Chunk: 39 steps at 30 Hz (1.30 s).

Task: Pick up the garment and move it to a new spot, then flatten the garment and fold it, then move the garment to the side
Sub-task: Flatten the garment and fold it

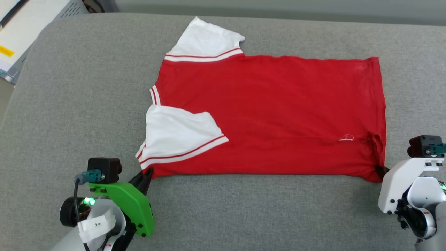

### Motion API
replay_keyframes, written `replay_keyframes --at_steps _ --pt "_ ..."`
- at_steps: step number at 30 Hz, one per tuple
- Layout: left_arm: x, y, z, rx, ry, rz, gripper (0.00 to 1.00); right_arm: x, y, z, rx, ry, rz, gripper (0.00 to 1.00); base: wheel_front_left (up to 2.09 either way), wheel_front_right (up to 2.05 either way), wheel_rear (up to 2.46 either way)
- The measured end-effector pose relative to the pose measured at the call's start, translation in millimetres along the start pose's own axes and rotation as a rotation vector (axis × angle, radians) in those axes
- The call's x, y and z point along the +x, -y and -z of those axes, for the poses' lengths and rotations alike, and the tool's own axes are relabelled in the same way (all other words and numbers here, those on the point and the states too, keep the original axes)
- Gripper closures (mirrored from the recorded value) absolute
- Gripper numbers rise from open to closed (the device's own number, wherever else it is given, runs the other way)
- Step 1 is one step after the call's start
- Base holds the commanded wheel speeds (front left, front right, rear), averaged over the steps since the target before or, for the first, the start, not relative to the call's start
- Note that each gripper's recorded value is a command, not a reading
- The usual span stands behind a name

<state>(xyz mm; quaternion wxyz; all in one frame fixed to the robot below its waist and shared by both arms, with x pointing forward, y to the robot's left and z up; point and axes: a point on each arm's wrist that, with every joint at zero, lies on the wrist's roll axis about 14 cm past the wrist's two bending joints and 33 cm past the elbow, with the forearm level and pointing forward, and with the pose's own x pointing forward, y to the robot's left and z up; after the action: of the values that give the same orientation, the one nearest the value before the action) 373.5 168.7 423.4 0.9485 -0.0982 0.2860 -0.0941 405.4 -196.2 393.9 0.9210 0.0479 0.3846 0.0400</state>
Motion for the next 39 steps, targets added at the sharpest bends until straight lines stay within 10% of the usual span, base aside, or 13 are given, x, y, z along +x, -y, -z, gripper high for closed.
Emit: replay_keyframes --at_steps 27,28,29,30,39 --pt "-46.2 28.9 74.5 0.012 -0.206 0.071 1.0 -81.3 48.0 52.4 0.057 -0.098 0.113 1.0 0.0 0.0 0.0" --pt "-46.2 28.5 76.0 0.012 -0.208 0.069 0.8 -80.6 46.2 54.7 0.064 -0.098 0.108 1.0 0.0 0.0 0.0" --pt "-46.0 27.9 76.0 0.012 -0.203 0.066 0.29 -80.2 45.7 54.9 0.067 -0.091 0.107 0.91 0.0 0.0 0.0" --pt "-45.7 27.0 75.2 0.013 -0.193 0.062 0.0 -80.1 45.6 52.8 0.067 -0.071 0.108 0.0 0.0 0.0 0.0" --pt "-43.3 28.6 36.0 0.038 0.027 0.058 0.0 -85.8 39.1 27.8 0.025 0.069 0.089 0.0 0.0 0.0 0.0"
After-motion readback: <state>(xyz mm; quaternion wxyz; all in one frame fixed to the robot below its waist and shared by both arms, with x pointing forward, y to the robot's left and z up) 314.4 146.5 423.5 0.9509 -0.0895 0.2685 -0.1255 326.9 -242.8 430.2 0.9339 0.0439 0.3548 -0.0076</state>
